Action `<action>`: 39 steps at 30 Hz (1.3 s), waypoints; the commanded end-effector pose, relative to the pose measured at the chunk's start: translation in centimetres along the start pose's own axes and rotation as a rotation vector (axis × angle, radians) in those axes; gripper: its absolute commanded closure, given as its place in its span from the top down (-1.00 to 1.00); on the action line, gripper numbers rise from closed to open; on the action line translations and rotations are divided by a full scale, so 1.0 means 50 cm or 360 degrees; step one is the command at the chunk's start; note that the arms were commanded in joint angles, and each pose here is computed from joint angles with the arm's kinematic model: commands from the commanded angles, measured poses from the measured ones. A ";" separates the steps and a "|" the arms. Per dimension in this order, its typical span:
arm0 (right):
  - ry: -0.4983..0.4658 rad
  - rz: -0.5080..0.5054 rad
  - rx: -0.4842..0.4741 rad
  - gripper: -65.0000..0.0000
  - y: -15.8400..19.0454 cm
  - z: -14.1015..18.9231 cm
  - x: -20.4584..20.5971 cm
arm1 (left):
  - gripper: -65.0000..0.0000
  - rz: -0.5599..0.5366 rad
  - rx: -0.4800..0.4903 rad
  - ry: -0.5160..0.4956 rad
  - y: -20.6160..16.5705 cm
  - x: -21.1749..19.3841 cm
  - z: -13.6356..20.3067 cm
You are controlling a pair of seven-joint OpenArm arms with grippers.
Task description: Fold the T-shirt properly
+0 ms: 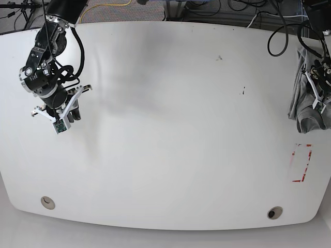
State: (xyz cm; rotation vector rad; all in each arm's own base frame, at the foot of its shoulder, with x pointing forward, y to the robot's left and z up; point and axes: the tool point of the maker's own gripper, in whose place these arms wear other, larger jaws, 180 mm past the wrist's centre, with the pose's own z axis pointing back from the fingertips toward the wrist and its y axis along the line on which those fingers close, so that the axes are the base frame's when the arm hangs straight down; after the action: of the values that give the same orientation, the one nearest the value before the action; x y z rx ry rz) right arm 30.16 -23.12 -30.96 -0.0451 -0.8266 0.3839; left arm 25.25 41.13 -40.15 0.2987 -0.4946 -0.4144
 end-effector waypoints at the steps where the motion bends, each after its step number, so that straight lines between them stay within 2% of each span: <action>1: -0.0062 0.0021 -0.0015 -0.68 -0.005 0.010 0.017 | -0.23 -0.0044 0.0082 0.0070 0.045 -0.007 0.015; 7: -0.0045 0.0021 0.0000 -0.68 0.004 0.010 0.001 | -0.23 -0.0139 0.0190 -0.0039 0.073 0.066 0.054; 11: -0.0152 0.0011 0.0018 -0.69 0.014 0.010 0.007 | -0.23 -0.0189 0.0253 -0.0077 0.067 0.113 0.084; 18: -0.0270 0.0043 -0.0063 -0.69 0.023 0.001 0.000 | -0.23 -0.0215 0.0280 -0.0389 -0.004 0.237 0.142; 23: -0.0378 0.0039 -0.0093 -0.69 0.030 -0.028 -0.019 | -0.24 -0.0119 0.0203 -0.0651 -0.087 0.308 0.160; 26: -0.0406 -0.0004 -0.0051 -0.69 0.044 -0.044 -0.058 | -0.24 -0.0044 0.0130 -0.0855 -0.135 0.349 0.171; 31: -0.0448 -0.0114 -0.0075 -0.69 0.046 -0.039 -0.119 | -0.24 0.0215 0.0096 -0.1089 -0.188 0.364 0.168; 34: -0.0414 -0.0140 -0.0093 -0.69 0.050 -0.029 -0.155 | -0.24 0.0295 0.0051 -0.1164 -0.233 0.364 0.168; 39: -0.0319 -0.0184 -0.0050 -0.69 0.086 0.006 -0.220 | -0.24 0.0361 -0.0021 -0.1105 -0.316 0.312 0.175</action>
State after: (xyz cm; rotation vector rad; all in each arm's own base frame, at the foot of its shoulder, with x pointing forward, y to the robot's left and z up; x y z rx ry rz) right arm 22.04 -23.16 -40.71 -0.0053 -0.9766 0.2746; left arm 28.94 19.54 -33.56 0.0843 -1.1503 -0.2943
